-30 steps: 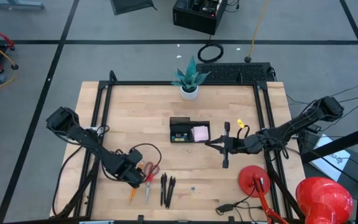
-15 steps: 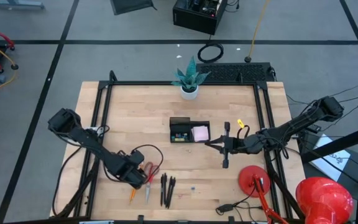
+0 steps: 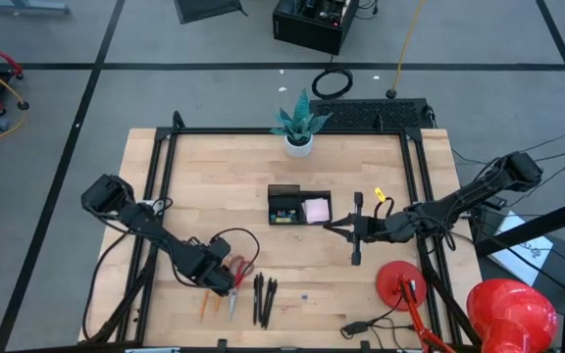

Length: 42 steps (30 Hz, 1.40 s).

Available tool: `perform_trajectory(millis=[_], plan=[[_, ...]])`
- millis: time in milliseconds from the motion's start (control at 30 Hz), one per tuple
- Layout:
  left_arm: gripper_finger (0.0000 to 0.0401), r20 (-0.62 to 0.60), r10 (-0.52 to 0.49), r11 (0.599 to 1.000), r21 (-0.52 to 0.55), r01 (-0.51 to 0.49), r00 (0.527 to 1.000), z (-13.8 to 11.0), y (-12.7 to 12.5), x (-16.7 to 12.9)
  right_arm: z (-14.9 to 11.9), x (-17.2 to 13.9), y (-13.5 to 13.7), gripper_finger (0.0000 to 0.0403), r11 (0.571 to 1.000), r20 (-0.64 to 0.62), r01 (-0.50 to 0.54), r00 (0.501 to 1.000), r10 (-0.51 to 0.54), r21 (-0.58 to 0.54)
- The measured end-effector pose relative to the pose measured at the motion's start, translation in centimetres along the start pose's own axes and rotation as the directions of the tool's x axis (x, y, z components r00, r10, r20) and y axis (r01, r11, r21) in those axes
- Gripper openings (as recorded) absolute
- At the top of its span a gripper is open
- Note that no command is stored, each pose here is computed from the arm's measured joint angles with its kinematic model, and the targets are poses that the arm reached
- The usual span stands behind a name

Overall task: Pick and place office supplies into organizer
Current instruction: Put the left orange pencil into the black desk organizer

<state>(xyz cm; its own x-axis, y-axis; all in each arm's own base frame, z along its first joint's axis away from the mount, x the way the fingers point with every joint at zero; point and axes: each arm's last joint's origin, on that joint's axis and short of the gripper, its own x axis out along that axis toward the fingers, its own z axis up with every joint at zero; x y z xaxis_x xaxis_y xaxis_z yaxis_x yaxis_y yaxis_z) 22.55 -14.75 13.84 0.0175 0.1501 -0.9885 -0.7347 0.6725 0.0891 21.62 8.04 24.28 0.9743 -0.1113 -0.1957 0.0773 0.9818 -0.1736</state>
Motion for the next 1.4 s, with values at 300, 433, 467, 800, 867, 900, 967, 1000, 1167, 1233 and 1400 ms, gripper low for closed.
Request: perform_trajectory(millis=[300,433,467,800,867,900,967,1000,1167,1233,1400], plan=[[0.0255,-0.030,-0.005,0.993,-0.116,0.001,1.000,-0.7,-0.1,0.0,0.0,0.0,0.0,0.0004,1.000,0.000,-0.001,1.000,0.001,0.000],[0.0255,-0.051,-0.012,0.985,-0.170,0.004,0.999,-1.3,-0.2,-0.1,0.0,0.0,0.0,0.0004,1.000,0.000,-0.001,1.000,0.001,0.000],[0.0255,-0.050,-0.021,0.985,-0.174,0.012,0.999,-1.5,-0.3,-0.1,0.0,0.0,0.0,0.0004,1.000,0.000,-0.001,1.000,0.001,0.000],[0.0255,-0.074,-0.082,0.978,-0.198,0.066,0.994,-2.3,-0.9,-0.2,0.0,0.0,0.0,0.0004,1.000,0.000,-0.001,1.000,0.001,0.018],[0.0255,-0.075,-0.081,0.976,-0.210,0.064,0.994,-2.3,-0.9,-0.1,0.0,0.0,0.0,0.0004,1.000,0.000,-0.001,1.000,0.001,0.024],[0.0255,-0.075,-0.080,0.976,-0.210,0.062,0.994,-2.3,-1.0,-0.1,0.0,0.0,0.0,0.0004,1.000,0.000,-0.001,1.000,0.001,0.025],[0.0255,-0.077,-0.080,0.974,-0.216,0.061,0.994,-2.2,-0.9,-0.1,0.0,0.0,0.0,0.0004,1.000,0.000,-0.001,1.000,0.001,0.025],[0.0255,-0.080,-0.080,0.973,-0.222,0.060,0.994,-2.1,-0.9,-0.1,0.0,0.0,0.0,0.0004,1.000,0.000,-0.001,1.000,0.001,0.025],[0.0251,-0.082,-0.081,0.969,-0.241,0.059,0.993,-1.8,-0.9,0.0,0.0,0.0,0.0,0.0004,1.000,0.000,-0.002,1.000,0.002,0.025],[0.0239,-0.080,-0.083,0.968,-0.242,0.061,0.993,-1.7,-0.9,0.0,0.0,0.0,0.0,0.0004,1.000,0.000,-0.002,1.000,0.002,0.025],[0.0178,-0.065,-0.085,0.970,-0.231,0.068,0.994,-1.7,-1.0,0.0,0.0,0.0,0.0,0.0004,1.000,0.000,-0.002,1.000,0.002,0.025]])
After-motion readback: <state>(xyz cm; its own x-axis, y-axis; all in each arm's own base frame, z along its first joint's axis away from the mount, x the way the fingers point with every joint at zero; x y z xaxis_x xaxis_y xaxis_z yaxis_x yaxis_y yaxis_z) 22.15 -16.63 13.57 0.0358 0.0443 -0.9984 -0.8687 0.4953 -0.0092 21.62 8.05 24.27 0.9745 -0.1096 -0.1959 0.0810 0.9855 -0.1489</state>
